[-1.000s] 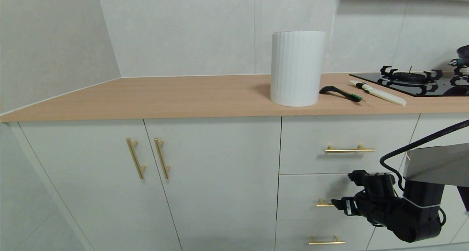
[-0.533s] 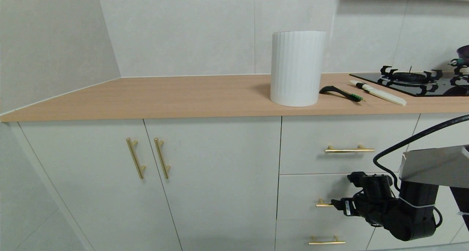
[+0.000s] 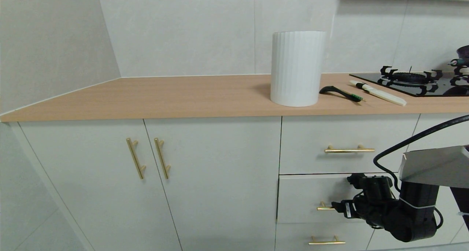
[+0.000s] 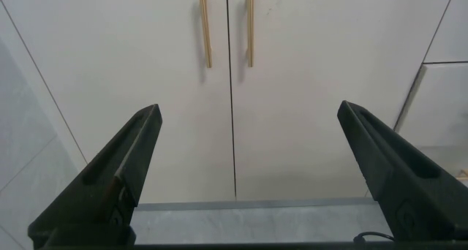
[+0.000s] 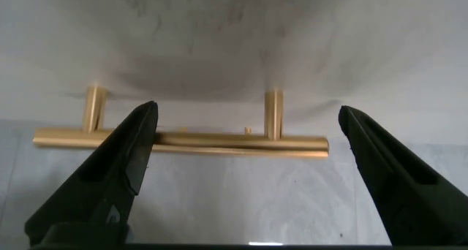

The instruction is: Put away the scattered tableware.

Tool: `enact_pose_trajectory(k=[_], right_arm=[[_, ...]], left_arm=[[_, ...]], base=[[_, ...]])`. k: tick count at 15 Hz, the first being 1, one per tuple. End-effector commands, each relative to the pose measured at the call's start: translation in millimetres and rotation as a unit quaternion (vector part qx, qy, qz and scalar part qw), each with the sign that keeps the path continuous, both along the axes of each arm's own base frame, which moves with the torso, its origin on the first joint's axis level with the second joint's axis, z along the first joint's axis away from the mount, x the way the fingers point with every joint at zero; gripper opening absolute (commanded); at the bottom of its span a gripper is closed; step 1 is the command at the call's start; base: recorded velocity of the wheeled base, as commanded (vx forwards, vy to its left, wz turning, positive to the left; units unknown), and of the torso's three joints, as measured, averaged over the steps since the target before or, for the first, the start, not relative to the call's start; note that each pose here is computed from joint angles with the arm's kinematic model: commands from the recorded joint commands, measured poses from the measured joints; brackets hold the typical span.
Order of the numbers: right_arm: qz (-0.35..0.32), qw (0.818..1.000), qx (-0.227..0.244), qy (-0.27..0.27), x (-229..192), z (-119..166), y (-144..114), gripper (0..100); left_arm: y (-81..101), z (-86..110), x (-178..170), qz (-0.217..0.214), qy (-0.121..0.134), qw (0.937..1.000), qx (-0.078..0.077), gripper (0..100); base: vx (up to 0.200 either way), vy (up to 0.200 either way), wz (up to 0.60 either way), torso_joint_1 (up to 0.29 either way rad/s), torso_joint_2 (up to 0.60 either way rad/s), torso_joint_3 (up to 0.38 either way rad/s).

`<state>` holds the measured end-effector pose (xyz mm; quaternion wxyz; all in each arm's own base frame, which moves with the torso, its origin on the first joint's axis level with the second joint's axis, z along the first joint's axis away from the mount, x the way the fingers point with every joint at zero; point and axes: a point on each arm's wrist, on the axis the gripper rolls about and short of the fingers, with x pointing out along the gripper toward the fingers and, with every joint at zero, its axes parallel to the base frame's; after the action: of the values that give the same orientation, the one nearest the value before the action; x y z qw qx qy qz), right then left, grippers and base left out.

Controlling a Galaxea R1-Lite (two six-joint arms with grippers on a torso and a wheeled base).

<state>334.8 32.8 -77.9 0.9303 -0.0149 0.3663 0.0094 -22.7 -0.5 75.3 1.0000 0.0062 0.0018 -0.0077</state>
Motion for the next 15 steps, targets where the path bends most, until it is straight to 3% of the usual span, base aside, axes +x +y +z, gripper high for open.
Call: enact_pose_trajectory(k=[1, 7, 9, 15], right_arm=[[0.001, 1.000, 0.000, 0.006, -4.2, 0.4, -0.3, 100], [0.010, 0.999, 0.000, 0.036, -36.1, 20.5, -0.1, 100], [0.031, 0.998, 0.013, 0.056, -65.0, 53.0, 1.4, 100], [0.074, 0.997, 0.027, -0.028, -103.6, 162.1, 17.3, 100]], left_arm=[[0.0, 0.0, 0.0, 0.000, 0.000, 1.0000, 0.000, 100], [0.0, 0.0, 0.0, 0.000, 0.000, 1.0000, 0.000, 100], [0.0, 0.0, 0.0, 0.000, 0.000, 1.0000, 0.000, 100], [0.0, 0.0, 0.0, 0.000, 0.000, 1.0000, 0.000, 100]], base=[[0.000, 0.000, 0.00, 0.000, 0.00, 0.000], [0.000, 0.000, 0.00, 0.000, 0.00, 0.000], [0.000, 0.000, 0.00, 0.000, 0.00, 0.000], [0.000, 0.000, 0.00, 0.000, 0.00, 0.000]])
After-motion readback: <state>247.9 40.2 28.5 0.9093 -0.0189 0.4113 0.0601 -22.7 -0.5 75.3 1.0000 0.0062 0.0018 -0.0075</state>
